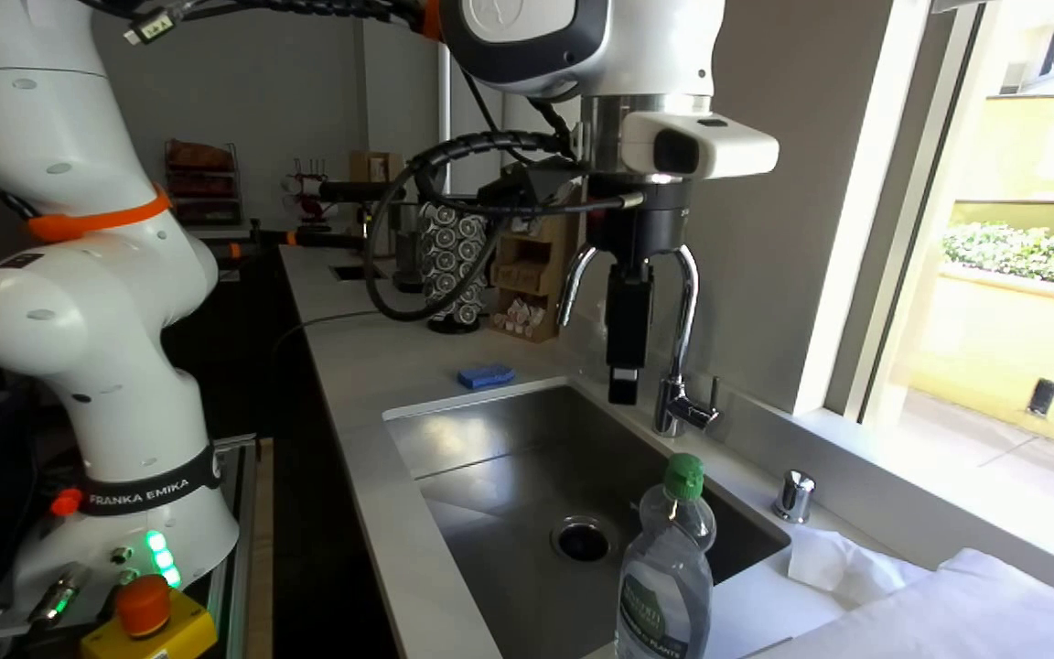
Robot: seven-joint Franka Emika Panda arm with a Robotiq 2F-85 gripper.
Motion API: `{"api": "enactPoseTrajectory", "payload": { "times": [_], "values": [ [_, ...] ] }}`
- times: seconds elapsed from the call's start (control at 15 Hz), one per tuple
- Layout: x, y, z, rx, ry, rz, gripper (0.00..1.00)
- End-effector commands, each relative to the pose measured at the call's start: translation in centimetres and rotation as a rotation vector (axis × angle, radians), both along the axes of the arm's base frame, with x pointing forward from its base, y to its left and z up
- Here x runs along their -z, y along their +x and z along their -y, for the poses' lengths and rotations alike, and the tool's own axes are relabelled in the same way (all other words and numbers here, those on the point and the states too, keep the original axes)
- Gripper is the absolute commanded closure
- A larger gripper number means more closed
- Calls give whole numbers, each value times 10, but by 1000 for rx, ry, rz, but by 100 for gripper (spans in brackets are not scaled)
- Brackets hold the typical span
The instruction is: Close the lid on the bottle
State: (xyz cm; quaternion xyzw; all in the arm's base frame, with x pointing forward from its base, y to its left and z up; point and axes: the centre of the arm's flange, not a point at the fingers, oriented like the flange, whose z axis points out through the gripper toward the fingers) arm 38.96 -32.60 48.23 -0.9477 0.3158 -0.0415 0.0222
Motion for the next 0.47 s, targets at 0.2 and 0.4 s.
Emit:
{"api": "enactPoseTrajectory", "payload": {
  "times": [0.2, 0.4],
  "values": [
    [-6, -7, -14, -45, -12, 0, 0],
    [-6, -9, -15, -49, -14, 1, 0]
  ]
}}
